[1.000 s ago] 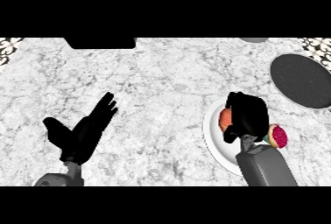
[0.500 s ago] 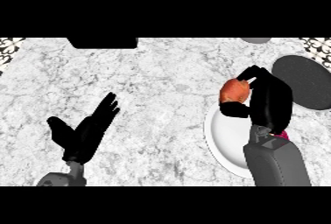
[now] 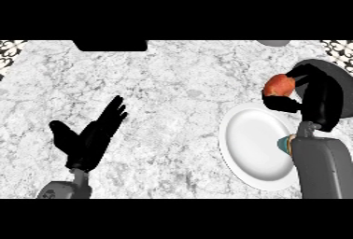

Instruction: Pick the squash from the plate and place it in the pan

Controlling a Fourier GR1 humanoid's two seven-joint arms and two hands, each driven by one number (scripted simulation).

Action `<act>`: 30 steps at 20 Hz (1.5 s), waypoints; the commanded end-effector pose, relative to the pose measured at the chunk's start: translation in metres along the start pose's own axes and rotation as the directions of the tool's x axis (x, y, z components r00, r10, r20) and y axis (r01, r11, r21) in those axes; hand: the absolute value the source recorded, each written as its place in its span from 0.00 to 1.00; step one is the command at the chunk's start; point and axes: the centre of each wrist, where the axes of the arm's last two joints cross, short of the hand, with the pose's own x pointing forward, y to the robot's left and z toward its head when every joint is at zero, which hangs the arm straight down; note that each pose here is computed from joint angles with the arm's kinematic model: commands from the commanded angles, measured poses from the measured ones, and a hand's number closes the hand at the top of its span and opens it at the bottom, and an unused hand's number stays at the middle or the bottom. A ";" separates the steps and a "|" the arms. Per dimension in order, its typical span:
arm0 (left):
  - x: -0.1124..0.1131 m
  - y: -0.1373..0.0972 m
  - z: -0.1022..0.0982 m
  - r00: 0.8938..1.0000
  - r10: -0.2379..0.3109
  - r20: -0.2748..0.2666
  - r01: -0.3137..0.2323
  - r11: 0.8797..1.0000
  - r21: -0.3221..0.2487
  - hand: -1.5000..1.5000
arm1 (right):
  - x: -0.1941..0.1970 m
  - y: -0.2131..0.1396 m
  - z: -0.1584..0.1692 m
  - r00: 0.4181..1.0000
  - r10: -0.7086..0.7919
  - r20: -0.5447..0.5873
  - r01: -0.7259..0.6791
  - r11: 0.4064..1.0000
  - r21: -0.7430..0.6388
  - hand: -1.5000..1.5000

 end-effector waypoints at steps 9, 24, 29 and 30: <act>-0.001 -0.021 -0.001 1.000 0.001 0.016 -0.001 1.000 -0.010 0.50 | -0.112 0.006 -0.069 0.985 0.160 -0.065 -0.170 0.962 -0.215 1.00; 0.004 -0.017 -0.009 1.000 0.004 0.019 -0.004 0.999 -0.043 0.50 | -0.175 -0.055 -0.126 0.989 0.088 -0.117 -0.126 0.921 -0.368 1.00; 0.003 -0.017 -0.011 0.999 -0.021 0.038 0.024 0.997 -0.072 0.50 | -0.207 -0.063 -0.116 0.927 0.173 -0.334 -0.234 0.960 -0.151 0.00; 0.011 -0.006 -0.005 0.999 -0.026 0.038 0.029 0.996 -0.085 0.50 | -0.213 -0.055 -0.108 0.919 0.203 -0.337 -0.259 0.957 -0.132 0.00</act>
